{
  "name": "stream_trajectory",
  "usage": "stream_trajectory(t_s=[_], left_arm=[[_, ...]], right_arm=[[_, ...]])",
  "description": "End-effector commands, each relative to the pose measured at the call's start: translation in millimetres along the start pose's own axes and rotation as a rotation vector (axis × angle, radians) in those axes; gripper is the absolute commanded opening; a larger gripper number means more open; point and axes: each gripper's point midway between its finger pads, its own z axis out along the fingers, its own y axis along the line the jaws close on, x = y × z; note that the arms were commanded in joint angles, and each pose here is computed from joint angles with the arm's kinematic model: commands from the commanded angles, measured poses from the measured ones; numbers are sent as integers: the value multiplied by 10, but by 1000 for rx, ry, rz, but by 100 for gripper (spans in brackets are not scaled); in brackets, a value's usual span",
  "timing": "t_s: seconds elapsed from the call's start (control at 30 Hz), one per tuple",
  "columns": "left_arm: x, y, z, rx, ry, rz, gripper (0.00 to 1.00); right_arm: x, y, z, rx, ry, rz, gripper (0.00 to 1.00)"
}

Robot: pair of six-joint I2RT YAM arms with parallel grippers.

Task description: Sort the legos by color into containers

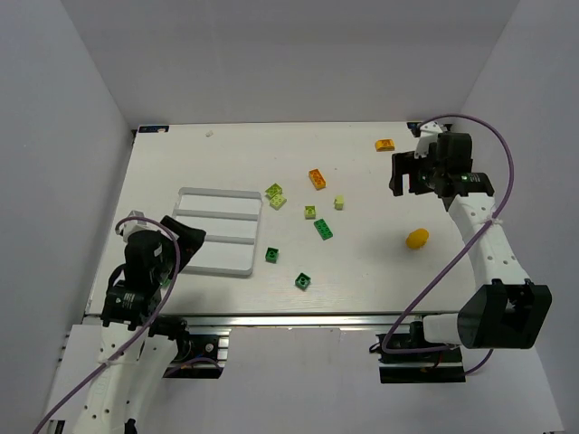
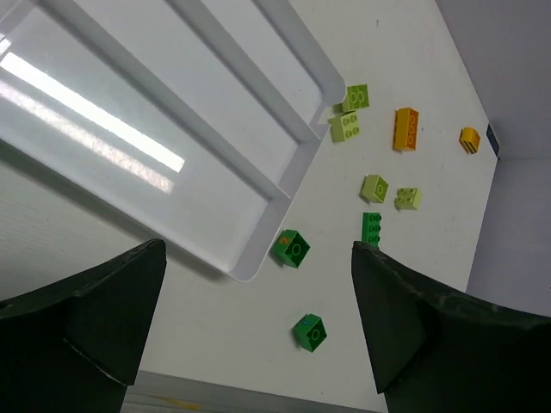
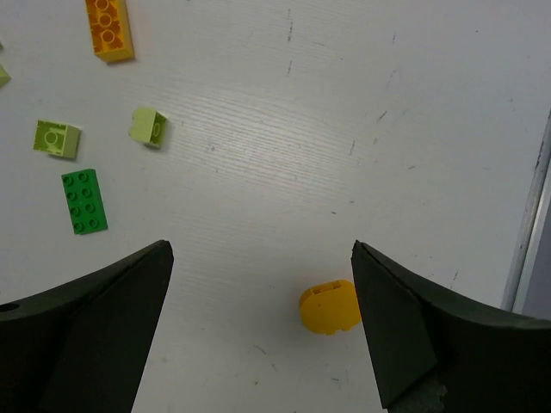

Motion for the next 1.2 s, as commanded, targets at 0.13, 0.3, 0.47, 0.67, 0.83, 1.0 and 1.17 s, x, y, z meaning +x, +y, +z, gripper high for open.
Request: stream_trajectory(t_s=[0.13, 0.3, 0.47, 0.67, 0.83, 1.0, 1.17], left_arm=[[174, 201, 77, -131, 82, -87, 96], [161, 335, 29, -243, 84, -126, 85], [231, 479, 10, -359, 107, -205, 43], [302, 568, -85, -430, 130, -265, 56], [195, 859, -207, -606, 38, -286, 76], [172, 1032, -53, -706, 25, -200, 75], [198, 1119, 182, -718, 27, -128, 67]], right_arm=[[-2, 652, -213, -445, -52, -466, 89], [83, 1057, -242, -585, -110, -644, 89], [131, 1492, -247, -768, -157, -687, 89], [268, 1809, 62, -836, -123, -621, 38], [346, 1953, 376, -837, -55, -579, 66], [335, 1988, 524, -856, -36, -565, 68], [323, 1973, 578, -867, -39, -592, 70]])
